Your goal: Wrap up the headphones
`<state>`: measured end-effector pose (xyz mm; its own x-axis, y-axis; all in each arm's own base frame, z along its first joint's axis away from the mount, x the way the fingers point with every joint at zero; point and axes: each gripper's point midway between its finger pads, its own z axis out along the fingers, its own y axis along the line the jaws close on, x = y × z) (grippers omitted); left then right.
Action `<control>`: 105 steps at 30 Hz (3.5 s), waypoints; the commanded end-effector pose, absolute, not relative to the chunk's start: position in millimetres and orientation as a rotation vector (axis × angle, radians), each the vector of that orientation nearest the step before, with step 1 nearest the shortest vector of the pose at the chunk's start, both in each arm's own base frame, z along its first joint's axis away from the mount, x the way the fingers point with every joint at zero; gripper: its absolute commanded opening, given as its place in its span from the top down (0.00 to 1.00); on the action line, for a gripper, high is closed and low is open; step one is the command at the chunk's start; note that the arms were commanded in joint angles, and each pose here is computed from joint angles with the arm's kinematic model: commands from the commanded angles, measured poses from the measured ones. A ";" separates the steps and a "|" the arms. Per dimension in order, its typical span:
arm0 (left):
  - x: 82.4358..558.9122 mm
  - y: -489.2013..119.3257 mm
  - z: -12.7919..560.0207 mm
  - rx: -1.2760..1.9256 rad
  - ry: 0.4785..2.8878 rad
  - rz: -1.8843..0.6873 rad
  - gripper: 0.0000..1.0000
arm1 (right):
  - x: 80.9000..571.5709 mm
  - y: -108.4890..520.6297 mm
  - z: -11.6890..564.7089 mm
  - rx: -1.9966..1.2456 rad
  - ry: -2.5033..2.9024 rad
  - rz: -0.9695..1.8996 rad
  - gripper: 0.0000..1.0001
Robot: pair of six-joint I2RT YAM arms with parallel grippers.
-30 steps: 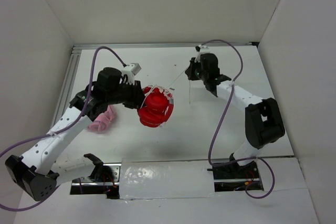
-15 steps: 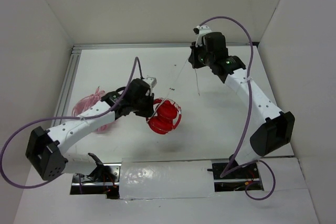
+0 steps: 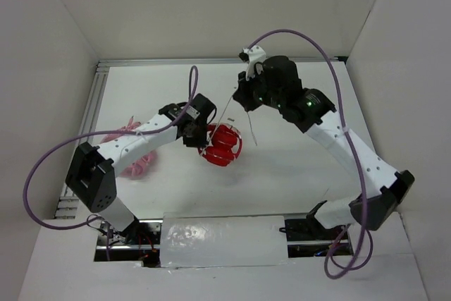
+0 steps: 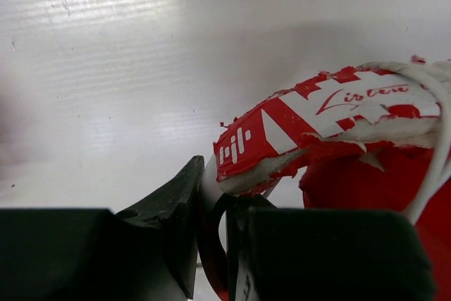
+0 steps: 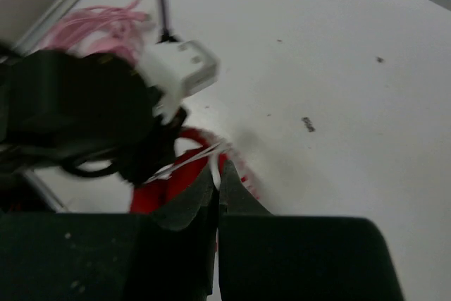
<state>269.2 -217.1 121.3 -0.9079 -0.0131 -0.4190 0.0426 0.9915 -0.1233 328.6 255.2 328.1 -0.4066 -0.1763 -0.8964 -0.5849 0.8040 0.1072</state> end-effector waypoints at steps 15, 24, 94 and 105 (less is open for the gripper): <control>376.7 -216.2 173.9 -0.494 2.654 -0.348 1.00 | 172.0 376.2 329.7 -1.022 1.693 1.079 1.00; 377.4 -224.8 224.4 -0.460 2.535 -0.574 1.00 | 211.7 385.1 242.6 -0.796 1.859 0.858 1.00; 263.1 -241.5 140.7 0.449 2.526 -0.244 1.00 | 328.0 207.8 226.1 -0.471 2.336 0.514 0.88; 275.2 -251.3 120.5 0.296 2.646 -0.154 1.00 | 310.1 263.6 250.4 -0.401 2.320 0.895 1.00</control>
